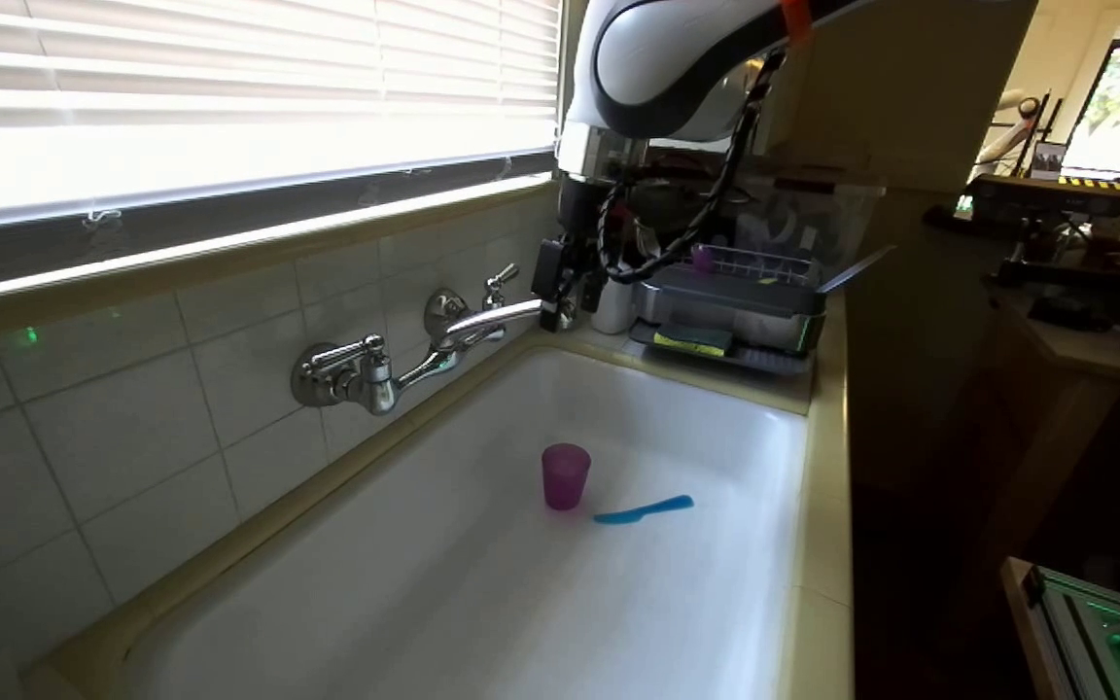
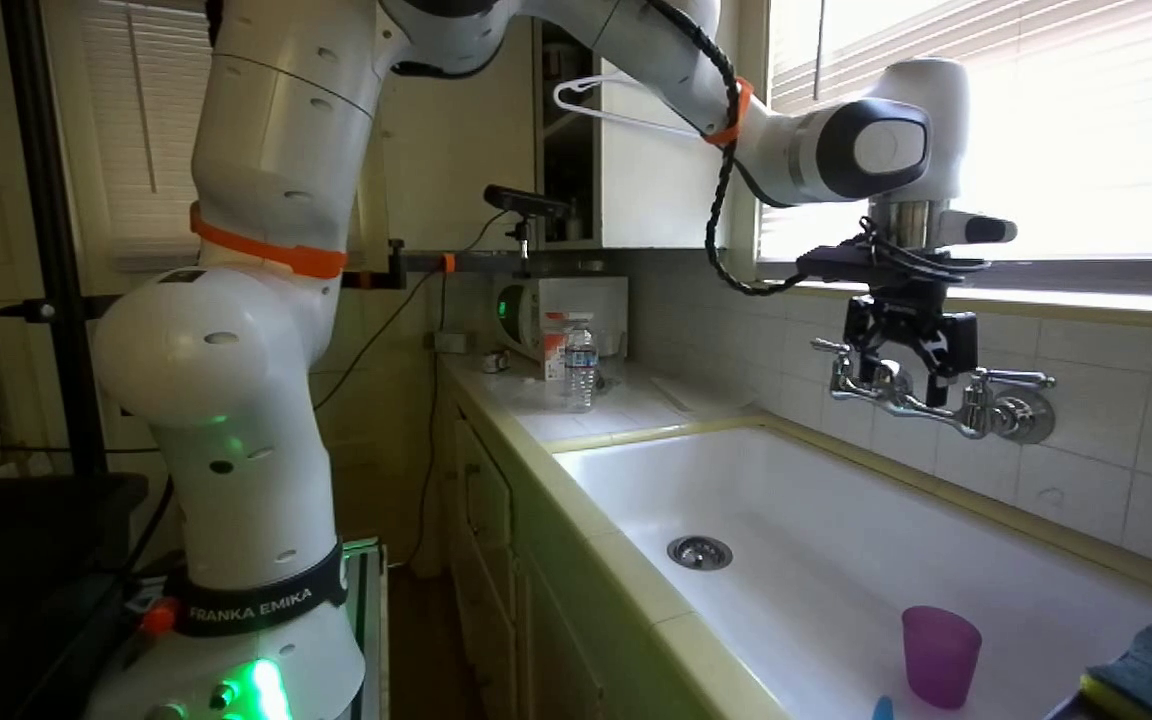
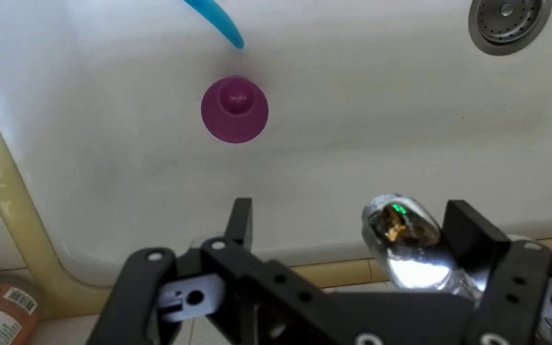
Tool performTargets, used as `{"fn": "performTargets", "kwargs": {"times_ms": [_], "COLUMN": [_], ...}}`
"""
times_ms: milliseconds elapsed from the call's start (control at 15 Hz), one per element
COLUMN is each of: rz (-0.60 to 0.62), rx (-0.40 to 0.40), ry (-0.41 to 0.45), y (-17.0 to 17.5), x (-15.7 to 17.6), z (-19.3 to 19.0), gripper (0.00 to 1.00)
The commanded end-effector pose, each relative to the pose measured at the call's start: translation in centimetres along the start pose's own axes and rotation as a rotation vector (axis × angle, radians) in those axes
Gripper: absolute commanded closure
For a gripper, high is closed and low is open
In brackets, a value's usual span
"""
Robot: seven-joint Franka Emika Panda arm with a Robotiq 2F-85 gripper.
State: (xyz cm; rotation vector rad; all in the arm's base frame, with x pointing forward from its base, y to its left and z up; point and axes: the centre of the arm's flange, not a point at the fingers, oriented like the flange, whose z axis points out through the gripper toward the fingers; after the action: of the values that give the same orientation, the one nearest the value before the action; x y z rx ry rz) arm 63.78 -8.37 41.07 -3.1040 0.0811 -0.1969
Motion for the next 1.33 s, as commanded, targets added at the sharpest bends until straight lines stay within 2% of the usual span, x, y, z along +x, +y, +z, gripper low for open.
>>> {"fn": "performTargets", "kwargs": {"times_ms": [0,533,1267], "rz": [-0.013,-0.143,-0.349], "rx": [-0.020,0.012,0.055], "ry": [-0.021,-0.028,-0.094], "y": [2.3,2.8,4.7], "x": [1.0,-0.6,-3.4], "z": [0.4,1.6,6.7], "gripper": [0.00,0.00,0.00]}}
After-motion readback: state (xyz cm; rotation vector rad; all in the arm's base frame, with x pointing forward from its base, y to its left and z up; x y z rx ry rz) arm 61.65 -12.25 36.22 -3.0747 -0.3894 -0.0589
